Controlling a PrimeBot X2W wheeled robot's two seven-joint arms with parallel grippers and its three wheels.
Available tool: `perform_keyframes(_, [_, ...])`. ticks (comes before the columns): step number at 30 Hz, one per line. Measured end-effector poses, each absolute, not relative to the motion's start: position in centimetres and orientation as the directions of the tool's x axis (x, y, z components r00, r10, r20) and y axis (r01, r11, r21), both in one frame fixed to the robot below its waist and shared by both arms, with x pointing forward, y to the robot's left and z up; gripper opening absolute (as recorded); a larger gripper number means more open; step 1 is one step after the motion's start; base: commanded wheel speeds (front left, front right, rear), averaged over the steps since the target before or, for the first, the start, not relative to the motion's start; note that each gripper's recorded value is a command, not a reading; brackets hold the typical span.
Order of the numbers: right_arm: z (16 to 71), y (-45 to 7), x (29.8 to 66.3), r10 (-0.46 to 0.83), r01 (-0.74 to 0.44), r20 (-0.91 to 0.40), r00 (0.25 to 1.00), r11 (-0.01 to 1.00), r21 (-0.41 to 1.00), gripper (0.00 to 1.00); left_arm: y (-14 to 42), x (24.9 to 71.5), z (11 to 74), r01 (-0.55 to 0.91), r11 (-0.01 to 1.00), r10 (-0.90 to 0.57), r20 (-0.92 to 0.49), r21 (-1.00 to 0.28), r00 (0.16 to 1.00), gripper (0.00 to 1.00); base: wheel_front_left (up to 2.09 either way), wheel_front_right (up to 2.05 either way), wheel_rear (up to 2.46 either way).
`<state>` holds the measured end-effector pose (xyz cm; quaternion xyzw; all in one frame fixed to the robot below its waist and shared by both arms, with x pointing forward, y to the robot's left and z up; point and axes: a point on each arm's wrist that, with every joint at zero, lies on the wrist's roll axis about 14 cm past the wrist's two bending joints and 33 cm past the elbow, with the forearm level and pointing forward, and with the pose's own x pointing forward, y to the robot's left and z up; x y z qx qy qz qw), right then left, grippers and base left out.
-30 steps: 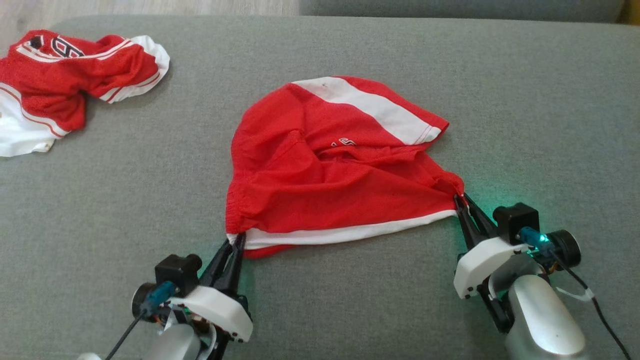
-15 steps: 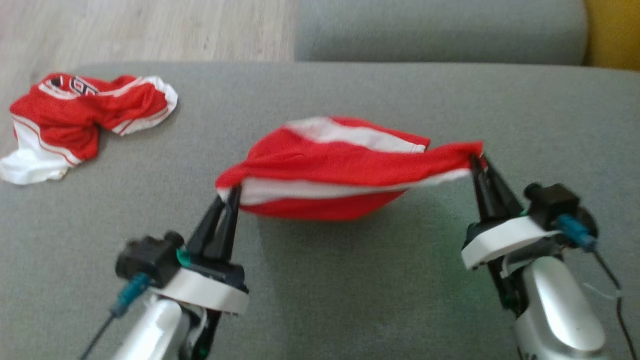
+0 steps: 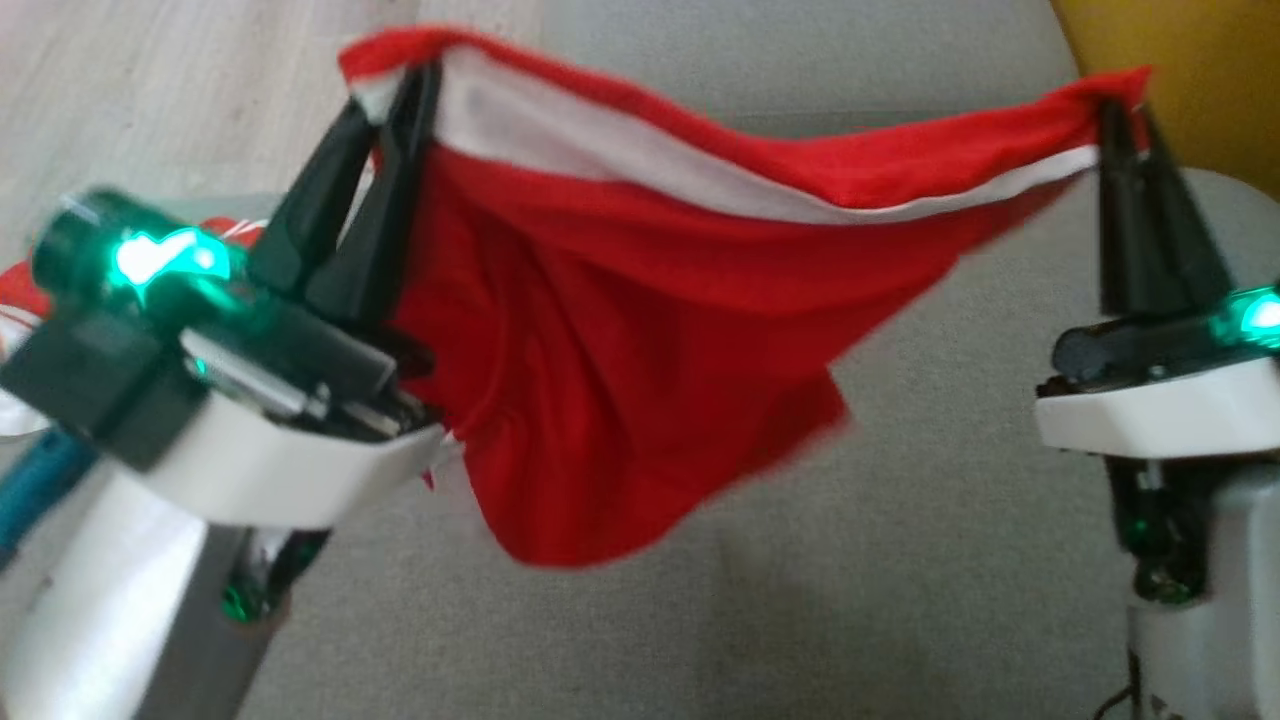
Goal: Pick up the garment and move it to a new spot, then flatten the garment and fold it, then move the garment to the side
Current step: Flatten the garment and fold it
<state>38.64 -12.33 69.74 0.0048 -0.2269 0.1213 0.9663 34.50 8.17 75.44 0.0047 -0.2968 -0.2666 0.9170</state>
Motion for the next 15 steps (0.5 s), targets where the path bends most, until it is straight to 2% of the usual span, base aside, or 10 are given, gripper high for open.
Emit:
perform_keyframes(3, [70.2,-13.1,38.5,0.217,-0.215,0.426,0.878,0.975,-0.053,0.00,7.6,35.4,76.1,0.504,0.840,-0.527,0.519,0.200,0.672,0.00,0.00,0.00,0.00])
perform_keyframes(8, [67.5,-14.1,41.0,0.197,-0.185,0.319,0.927,0.980,-0.067,0.00,7.1,39.7,74.5,0.541,0.828,-0.544,0.441,0.146,0.714,0.00,0.00,0.00,0.00])
perform_keyframes(12, [66.3,-14.4,45.1,0.188,-0.176,0.272,0.944,0.982,-0.067,0.00,6.8,44.4,72.9,0.546,0.826,-0.554,0.387,0.143,0.737,0.00,0.00,0.00,0.00])
perform_keyframes(15, [68.6,-15.9,50.7,0.144,-0.114,0.352,0.925,0.988,-0.107,0.00,6.1,50.3,73.9,0.528,0.832,-0.545,0.421,0.170,0.725,0.00,0.00,0.00,0.00])
